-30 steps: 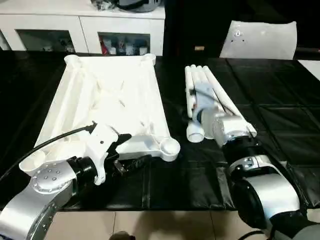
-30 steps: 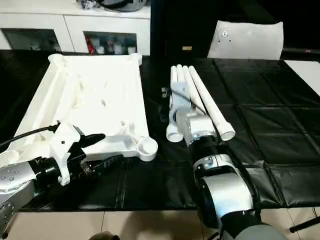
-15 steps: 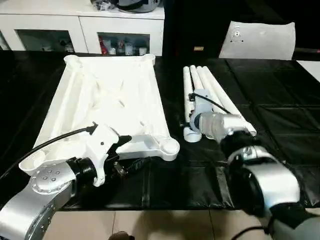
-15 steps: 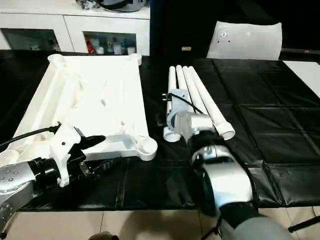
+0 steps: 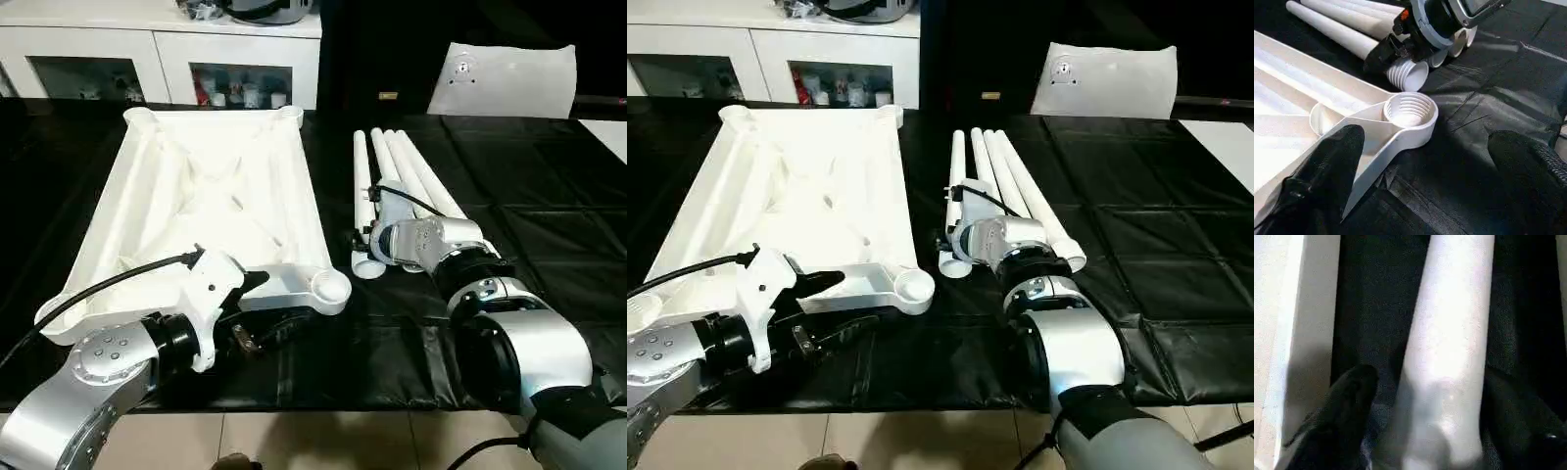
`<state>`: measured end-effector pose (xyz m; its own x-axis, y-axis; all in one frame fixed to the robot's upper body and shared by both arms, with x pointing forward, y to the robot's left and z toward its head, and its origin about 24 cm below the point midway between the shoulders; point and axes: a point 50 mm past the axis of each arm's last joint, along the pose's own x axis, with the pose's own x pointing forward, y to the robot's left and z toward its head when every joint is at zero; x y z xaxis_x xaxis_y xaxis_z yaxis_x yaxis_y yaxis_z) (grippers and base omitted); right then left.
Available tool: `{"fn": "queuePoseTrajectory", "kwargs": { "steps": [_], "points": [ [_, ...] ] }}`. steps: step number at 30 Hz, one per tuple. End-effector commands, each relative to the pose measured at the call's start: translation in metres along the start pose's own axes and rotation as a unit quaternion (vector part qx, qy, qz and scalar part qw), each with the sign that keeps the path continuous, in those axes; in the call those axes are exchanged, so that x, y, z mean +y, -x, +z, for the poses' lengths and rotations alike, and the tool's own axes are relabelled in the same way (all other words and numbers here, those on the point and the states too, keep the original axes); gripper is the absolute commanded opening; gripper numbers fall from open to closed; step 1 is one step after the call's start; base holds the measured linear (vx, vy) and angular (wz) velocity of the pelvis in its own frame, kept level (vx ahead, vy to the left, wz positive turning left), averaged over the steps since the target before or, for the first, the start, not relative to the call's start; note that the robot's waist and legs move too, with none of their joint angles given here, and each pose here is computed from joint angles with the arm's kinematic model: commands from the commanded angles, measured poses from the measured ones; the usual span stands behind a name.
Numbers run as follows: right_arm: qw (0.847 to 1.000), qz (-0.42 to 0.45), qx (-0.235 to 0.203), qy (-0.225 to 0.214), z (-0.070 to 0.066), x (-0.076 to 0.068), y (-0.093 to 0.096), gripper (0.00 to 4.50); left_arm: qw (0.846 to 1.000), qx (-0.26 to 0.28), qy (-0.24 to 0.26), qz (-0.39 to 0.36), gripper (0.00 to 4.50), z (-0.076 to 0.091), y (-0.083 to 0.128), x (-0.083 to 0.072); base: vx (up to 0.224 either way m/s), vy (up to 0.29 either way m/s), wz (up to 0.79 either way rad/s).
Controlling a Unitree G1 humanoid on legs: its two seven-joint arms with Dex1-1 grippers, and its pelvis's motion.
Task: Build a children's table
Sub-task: Pick table leg
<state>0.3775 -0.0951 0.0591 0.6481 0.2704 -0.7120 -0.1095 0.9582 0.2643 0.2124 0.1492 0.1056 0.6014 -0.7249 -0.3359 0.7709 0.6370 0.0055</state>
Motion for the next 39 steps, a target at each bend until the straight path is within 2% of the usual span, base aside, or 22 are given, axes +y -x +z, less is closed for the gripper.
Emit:
{"fn": "queuePoseTrajectory", "kwargs": {
  "steps": [1, 8, 15, 19, 23, 25, 26, 28, 29, 33, 34, 36, 37, 38, 39],
  "points": [
    [1.000, 0.000, 0.011, -0.008, -0.003, -0.001, -0.001, 3.07, 1.000, 0.001, -0.006, -0.007, 4.50, 0.002, -0.001, -0.001, 0.000, 0.000, 0.00],
    [1.000, -0.006, 0.004, -0.029, -0.002, -0.006, 0.000, 2.55, 1.000, -0.004, -0.003, -0.007, 4.50, 0.002, -0.003, -0.002, 0.000, 0.000, 0.00],
    [0.999, -0.003, -0.008, -0.036, 0.002, -0.006, 0.001, 2.04, 1.000, -0.008, -0.003, -0.006, 4.50, 0.003, -0.005, -0.001, 0.000, 0.000, 0.00],
    [0.999, -0.001, -0.027, -0.036, 0.007, -0.004, 0.002, 1.96, 1.000, -0.016, -0.003, 0.004, 4.50, 0.004, -0.005, 0.002, 0.000, 0.000, 0.00],
    [0.996, 0.006, -0.076, -0.055, 0.021, -0.006, 0.006, 1.94, 0.999, -0.034, -0.013, 0.024, 4.50, 0.007, -0.008, 0.005, 0.000, 0.000, 0.00],
    [0.989, 0.016, -0.131, -0.061, 0.032, -0.008, 0.011, 1.94, 0.999, -0.036, -0.020, 0.036, 4.50, 0.008, -0.010, 0.008, 0.000, 0.000, 0.00],
    [0.986, 0.024, -0.155, -0.052, 0.036, -0.009, 0.014, 1.93, 0.998, -0.038, -0.019, 0.043, 4.50, 0.008, -0.011, 0.010, 0.000, 0.000, 0.00],
    [0.984, 0.029, -0.167, -0.045, 0.038, -0.009, 0.016, 1.93, 0.998, -0.040, -0.018, 0.046, 4.50, 0.009, -0.011, 0.011, 0.000, 0.000, 0.00],
    [0.980, 0.040, -0.194, -0.033, 0.041, -0.010, 0.022, 1.93, 0.997, -0.048, -0.016, 0.057, 4.50, 0.011, -0.014, 0.014, 0.000, 0.000, 0.00],
    [0.975, 0.061, -0.212, -0.019, 0.039, -0.011, 0.030, 1.93, 0.995, -0.064, -0.005, 0.076, 4.50, 0.016, -0.017, 0.020, 0.000, 0.000, 0.00],
    [0.970, 0.076, -0.228, -0.020, 0.038, -0.012, 0.035, 1.93, 0.994, -0.071, -0.002, 0.083, 4.50, 0.018, -0.018, 0.022, 0.000, 0.000, 0.00],
    [0.946, 0.138, -0.292, -0.019, 0.031, -0.013, 0.053, 1.93, 0.989, -0.099, 0.024, 0.108, 4.50, 0.027, -0.024, 0.030, 0.000, 0.000, 0.00],
    [0.946, 0.138, -0.292, -0.019, 0.031, -0.013, 0.053, 1.93, 0.989, -0.099, 0.024, 0.108, 4.50, 0.027, -0.024, 0.030, 0.000, 0.000, 0.00],
    [0.933, 0.170, -0.316, -0.022, 0.025, -0.013, 0.061, 1.93, 0.985, -0.118, 0.043, 0.120, 4.50, 0.033, -0.028, 0.035, 0.000, 0.000, 0.00],
    [0.932, 0.177, -0.317, -0.023, 0.024, -0.013, 0.062, 1.93, 0.984, -0.122, 0.045, 0.122, 4.50, 0.034, -0.029, 0.036, 0.000, 0.000, 0.00]
  ]
}}
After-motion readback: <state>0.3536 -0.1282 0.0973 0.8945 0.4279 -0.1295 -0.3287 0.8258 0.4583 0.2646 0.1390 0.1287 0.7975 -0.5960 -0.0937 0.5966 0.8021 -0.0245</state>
